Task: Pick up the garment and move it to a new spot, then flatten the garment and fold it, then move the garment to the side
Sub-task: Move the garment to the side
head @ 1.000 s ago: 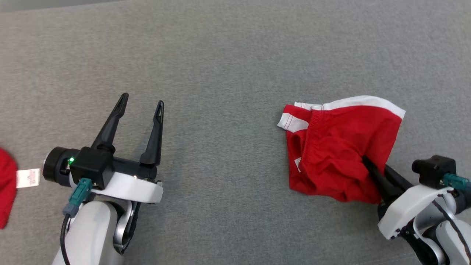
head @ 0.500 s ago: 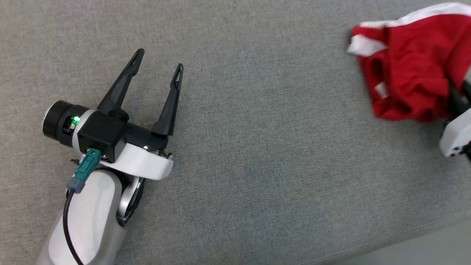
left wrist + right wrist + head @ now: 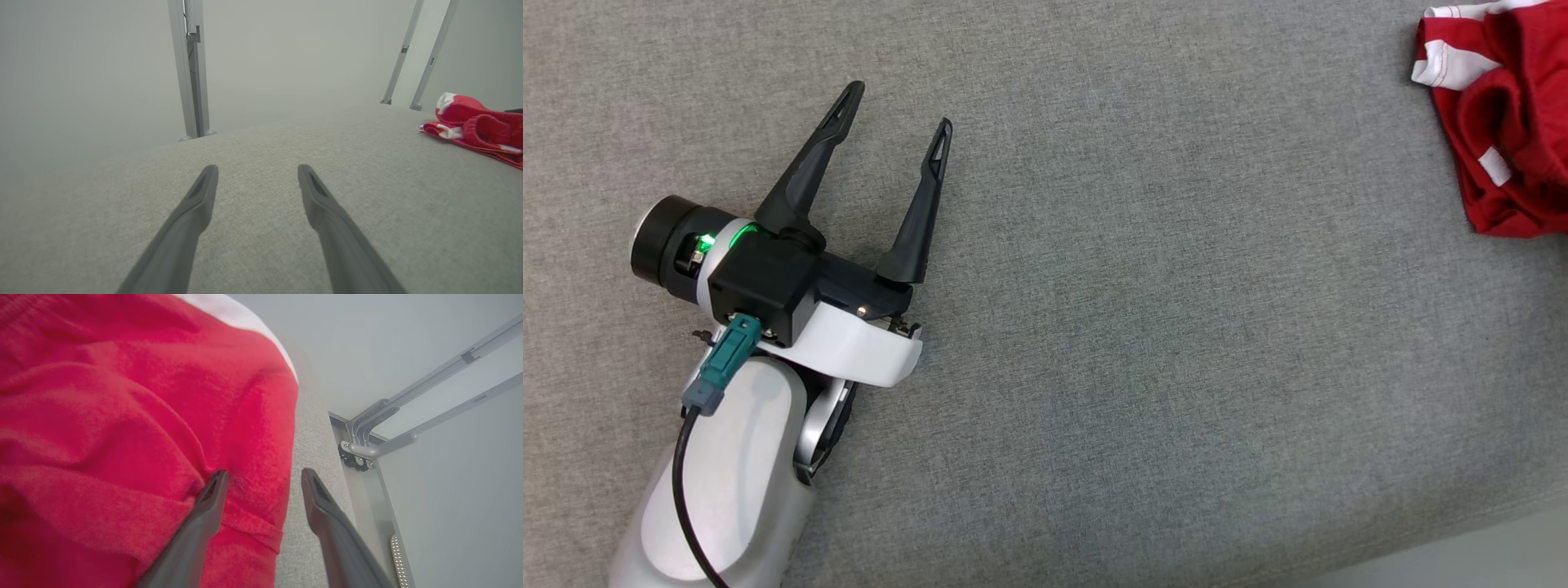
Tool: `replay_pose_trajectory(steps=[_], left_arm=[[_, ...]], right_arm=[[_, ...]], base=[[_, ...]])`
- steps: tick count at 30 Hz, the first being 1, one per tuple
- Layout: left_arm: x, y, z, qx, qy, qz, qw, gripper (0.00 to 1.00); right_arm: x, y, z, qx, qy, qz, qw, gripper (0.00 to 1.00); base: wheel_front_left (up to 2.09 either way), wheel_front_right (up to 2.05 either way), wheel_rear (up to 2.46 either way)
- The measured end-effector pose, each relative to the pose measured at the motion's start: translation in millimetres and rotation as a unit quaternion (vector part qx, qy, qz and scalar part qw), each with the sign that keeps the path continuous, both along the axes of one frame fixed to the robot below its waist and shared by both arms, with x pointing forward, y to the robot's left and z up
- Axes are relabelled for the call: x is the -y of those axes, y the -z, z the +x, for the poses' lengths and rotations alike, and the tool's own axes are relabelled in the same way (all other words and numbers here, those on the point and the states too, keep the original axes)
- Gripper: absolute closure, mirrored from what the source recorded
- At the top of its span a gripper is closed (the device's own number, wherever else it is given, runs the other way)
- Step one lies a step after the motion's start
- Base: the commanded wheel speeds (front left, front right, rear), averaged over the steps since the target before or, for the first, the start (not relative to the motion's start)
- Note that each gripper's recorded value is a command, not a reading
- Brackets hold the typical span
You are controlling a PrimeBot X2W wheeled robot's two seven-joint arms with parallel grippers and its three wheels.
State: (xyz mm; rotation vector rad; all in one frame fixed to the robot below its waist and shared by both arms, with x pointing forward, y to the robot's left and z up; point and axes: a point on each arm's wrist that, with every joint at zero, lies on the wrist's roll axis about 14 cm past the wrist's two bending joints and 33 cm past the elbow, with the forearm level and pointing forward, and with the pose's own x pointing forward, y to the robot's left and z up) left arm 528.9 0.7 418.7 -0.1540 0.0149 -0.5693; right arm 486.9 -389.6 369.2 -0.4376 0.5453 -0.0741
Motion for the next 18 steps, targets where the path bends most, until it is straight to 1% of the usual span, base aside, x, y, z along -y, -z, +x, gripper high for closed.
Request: replay_pose_trajectory(steps=[4, 9, 11, 13, 15, 18], left_arm=[[-1.2, -0.7, -0.4, 0.001, -0.003, -0.001, 1.0, 0.0], [-4.8, -8.1, -4.5, 0.001, -0.01, -0.003, 1.0, 0.0], [-9.3, -12.2, -8.5, 0.003, -0.016, -0.001, 1.0, 0.0], [-15.1, -16.5, -13.1, 0.004, -0.024, 0.003, 1.0, 0.0], [-24.4, -22.7, -16.0, 0.008, -0.038, 0.007, 0.999, 0.0], [-40.0, -32.4, -20.7, 0.015, -0.059, 0.015, 0.998, 0.0]], right_arm=[[7.4, -1.3, -0.6, 0.005, 0.014, -0.004, 1.0, 0.0], [9.6, -23.0, 2.5, 0.057, 0.034, 0.013, 0.998, 0.0], [-6.7, -33.0, 5.0, 0.089, 0.024, 0.035, 0.995, 0.0], [-35.8, -47.0, 10.0, 0.13, 0.002, 0.067, 0.989, 0.0], [-66.0, -66.4, 11.3, 0.176, -0.021, 0.1, 0.979, 0.0], [-106.3, -81.9, -2.4, 0.222, -0.035, 0.157, 0.962, 0.0]], base=[[0.0, 0.0, 0.0], [0.0, 0.0, 0.0], [0.0, 0.0, 0.0], [0.0, 0.0, 0.0], [0.0, 0.0, 0.0], [0.0, 0.0, 0.0]])
